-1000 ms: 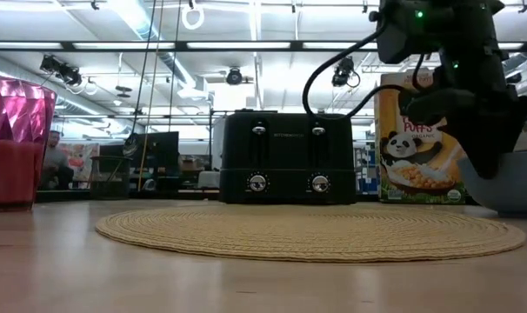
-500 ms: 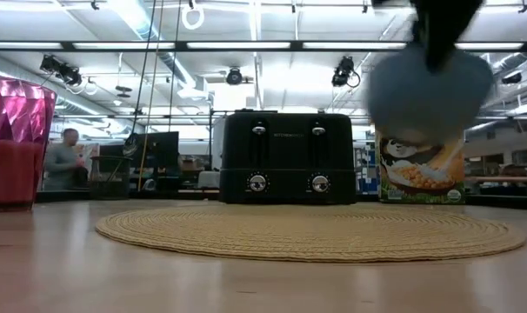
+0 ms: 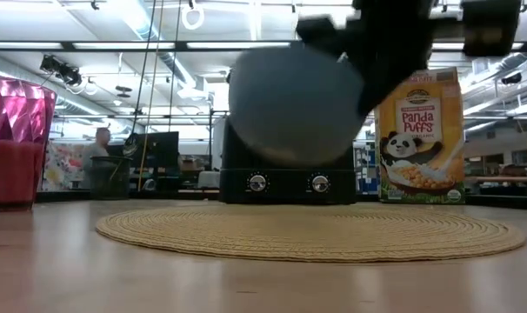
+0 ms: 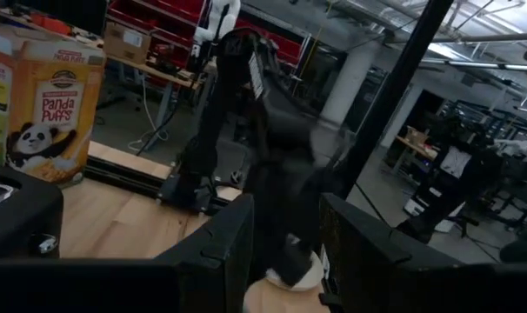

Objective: Arrange a breakfast setting
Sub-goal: Put the blue bowl on the yellow tablemat

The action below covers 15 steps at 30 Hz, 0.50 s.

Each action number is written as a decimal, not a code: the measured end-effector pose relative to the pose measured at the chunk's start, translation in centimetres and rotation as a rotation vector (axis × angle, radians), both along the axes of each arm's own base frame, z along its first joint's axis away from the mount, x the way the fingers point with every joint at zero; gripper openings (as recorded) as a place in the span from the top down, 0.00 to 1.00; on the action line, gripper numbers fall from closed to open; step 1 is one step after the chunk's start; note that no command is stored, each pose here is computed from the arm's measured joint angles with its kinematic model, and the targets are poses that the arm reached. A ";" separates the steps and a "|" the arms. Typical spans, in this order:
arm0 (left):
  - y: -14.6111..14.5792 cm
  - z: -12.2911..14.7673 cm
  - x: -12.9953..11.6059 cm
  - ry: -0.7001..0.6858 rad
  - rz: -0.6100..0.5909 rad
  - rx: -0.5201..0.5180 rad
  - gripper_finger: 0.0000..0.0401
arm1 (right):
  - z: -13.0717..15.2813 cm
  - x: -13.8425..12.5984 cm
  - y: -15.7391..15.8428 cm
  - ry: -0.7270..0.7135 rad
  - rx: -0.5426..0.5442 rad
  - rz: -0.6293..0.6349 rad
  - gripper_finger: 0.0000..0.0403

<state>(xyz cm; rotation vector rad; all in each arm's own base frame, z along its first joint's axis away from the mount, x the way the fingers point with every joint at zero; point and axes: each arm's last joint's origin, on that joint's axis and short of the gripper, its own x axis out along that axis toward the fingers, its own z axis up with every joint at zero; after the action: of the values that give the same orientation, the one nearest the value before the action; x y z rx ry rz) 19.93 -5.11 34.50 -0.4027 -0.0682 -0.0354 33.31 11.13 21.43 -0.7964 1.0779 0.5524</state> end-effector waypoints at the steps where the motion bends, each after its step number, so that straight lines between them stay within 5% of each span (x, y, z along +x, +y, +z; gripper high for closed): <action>1: 0.0 0.0 0.0 -0.001 0.000 0.000 0.65 | -0.5 0.2 -0.2 0.021 -0.018 0.013 0.98; 15: -0.1 0.0 0.0 -0.003 -0.007 -0.053 0.65 | -3.4 1.1 -1.7 0.128 -0.091 0.035 0.97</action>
<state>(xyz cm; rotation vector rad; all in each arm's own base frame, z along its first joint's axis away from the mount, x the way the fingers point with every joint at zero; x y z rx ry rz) 19.91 -5.18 34.54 -0.4555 -0.0704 -0.0407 34.41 9.40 18.03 -0.8700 1.2161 0.5933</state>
